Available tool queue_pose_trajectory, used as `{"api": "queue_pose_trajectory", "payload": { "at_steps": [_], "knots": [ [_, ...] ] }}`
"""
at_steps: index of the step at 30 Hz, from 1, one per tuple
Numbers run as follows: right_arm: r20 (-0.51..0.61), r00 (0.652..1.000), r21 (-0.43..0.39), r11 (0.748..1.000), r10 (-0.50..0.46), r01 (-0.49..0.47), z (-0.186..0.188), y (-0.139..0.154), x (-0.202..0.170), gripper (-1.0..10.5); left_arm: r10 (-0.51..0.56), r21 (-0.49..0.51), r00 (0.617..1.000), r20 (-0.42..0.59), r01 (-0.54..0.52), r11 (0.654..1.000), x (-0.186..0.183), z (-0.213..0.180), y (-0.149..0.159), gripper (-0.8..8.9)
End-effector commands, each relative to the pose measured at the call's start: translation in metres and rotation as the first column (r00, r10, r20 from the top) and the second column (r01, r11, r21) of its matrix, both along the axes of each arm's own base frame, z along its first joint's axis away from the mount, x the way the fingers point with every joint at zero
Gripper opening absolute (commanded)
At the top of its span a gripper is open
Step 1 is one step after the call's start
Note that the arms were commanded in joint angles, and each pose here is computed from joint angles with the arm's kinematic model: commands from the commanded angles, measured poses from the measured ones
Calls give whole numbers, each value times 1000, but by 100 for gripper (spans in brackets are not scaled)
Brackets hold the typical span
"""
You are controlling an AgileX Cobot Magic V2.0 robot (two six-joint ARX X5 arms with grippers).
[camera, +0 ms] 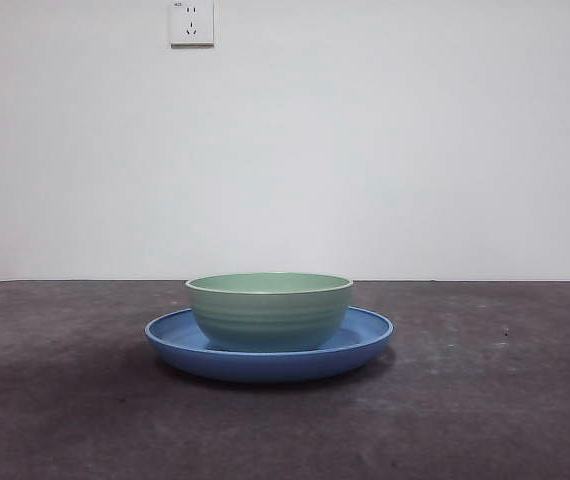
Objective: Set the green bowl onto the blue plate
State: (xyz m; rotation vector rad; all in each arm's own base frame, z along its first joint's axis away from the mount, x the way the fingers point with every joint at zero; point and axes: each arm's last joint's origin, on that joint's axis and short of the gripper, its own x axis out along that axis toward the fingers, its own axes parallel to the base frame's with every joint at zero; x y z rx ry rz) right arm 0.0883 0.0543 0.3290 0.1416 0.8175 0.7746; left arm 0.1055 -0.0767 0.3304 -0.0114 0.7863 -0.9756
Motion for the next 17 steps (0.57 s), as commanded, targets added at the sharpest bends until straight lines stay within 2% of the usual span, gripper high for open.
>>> {"api": "queue_pose_trajectory", "payload": {
  "at_steps": [1, 17],
  "knots": [
    [35, 999, 8, 1000, 14, -15, 6, 1, 1, 6, -12, -8, 1000, 20, 12, 1000, 1, 3, -1, 9],
    [50, 999, 17, 1000, 13, -14, 7, 2, 2, 6, -12, -8, 1000, 19, 12, 1000, 1, 3, -1, 9]
  ]
}}
